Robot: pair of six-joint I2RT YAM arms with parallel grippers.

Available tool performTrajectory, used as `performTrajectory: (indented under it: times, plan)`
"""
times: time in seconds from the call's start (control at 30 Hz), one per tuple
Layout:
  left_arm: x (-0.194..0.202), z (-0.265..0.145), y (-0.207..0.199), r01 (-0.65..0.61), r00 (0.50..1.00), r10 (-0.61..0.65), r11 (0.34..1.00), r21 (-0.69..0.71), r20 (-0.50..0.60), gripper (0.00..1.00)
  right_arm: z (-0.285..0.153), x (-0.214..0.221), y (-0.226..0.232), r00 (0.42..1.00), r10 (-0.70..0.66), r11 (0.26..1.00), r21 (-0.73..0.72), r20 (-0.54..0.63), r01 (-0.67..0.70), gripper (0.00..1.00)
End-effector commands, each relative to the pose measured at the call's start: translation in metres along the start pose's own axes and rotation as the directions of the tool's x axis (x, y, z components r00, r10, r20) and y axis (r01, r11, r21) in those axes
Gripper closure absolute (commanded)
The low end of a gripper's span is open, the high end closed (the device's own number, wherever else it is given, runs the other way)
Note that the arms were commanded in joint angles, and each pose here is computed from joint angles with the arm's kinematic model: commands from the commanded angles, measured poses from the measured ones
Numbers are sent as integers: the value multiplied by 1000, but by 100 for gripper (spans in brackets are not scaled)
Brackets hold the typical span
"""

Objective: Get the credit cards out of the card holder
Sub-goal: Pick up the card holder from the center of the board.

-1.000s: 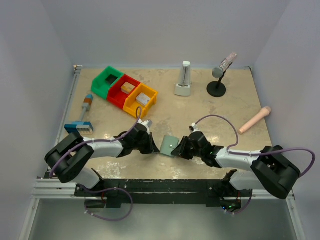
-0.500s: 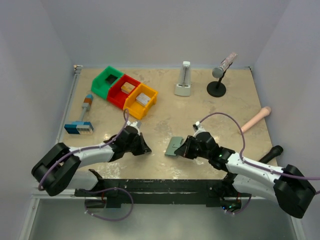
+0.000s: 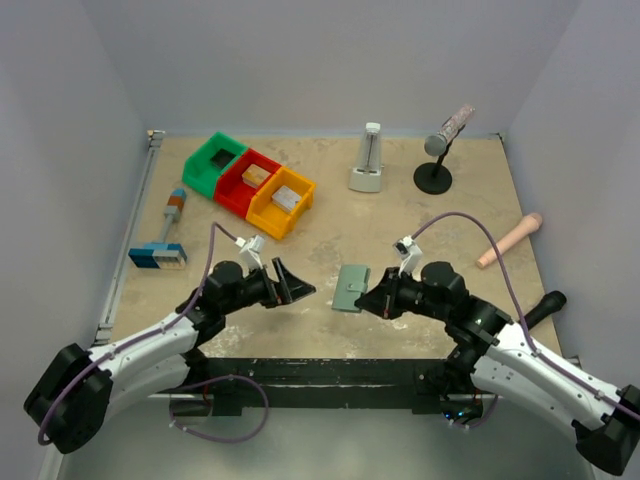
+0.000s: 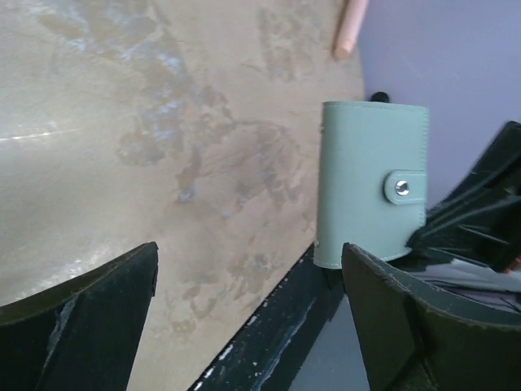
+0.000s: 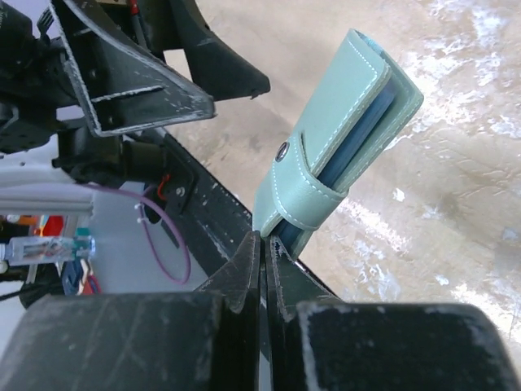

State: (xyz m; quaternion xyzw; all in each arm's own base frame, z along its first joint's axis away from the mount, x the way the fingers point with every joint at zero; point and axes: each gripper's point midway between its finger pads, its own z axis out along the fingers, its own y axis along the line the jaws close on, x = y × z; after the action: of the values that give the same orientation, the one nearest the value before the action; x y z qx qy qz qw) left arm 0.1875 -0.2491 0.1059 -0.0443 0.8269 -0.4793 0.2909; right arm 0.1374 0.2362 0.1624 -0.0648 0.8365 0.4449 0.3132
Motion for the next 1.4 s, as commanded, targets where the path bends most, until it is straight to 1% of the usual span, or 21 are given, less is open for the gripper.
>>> performTrajectory:
  times: [0.0, 0.13, 0.2, 0.27, 0.37, 0.47, 0.67, 0.9, 1.07, 1.13, 1.23, 1.37]
  plan:
    - [-8, -19, -53, -51, 997, 35, 960, 277, 62, 0, -17, -1, 31, 998, -56, 990, -134, -14, 53, 100]
    - [-4, -29, -73, -70, 997, 53, 916, 396, 55, 0, -23, 2, 45, 997, -75, 973, -220, -13, 71, 100]
    - [-1, -31, -79, -69, 997, 57, 899, 432, 42, 0, -25, 1, 52, 997, -77, 962, -262, -8, 72, 100]
    - [2, -28, -81, -56, 998, 57, 895, 442, 12, 0, -25, 2, 54, 997, -74, 960, -271, -17, 67, 100]
    - [6, -28, -96, -59, 997, 75, 863, 502, -12, 3, -26, 1, 61, 997, -71, 951, -302, -15, 64, 100]
    - [10, -26, -103, -58, 996, 88, 853, 519, -34, 4, -28, -1, 68, 997, -72, 943, -326, -16, 63, 100]
    - [12, -22, -111, -69, 993, 108, 845, 531, -42, 5, -31, 4, 76, 996, -83, 925, -375, -44, 60, 100]
    - [14, -24, -130, -71, 990, 131, 803, 592, -58, 11, -28, 7, 74, 996, -75, 926, -373, -53, 50, 100]
    - [15, -28, -136, -58, 991, 123, 776, 628, -60, 17, -28, 8, 75, 996, -74, 926, -375, -56, 48, 100]
    - [15, -29, -137, -56, 991, 122, 768, 638, -60, 22, -28, 8, 73, 996, -73, 928, -369, -58, 47, 100]
    - [15, -31, -141, -53, 990, 124, 760, 648, -64, 32, -26, 9, 68, 996, -68, 935, -352, -51, 46, 100]
    - [13, -37, -147, -60, 991, 126, 743, 667, -51, 41, -26, 10, 61, 997, -67, 944, -326, -46, 48, 100]
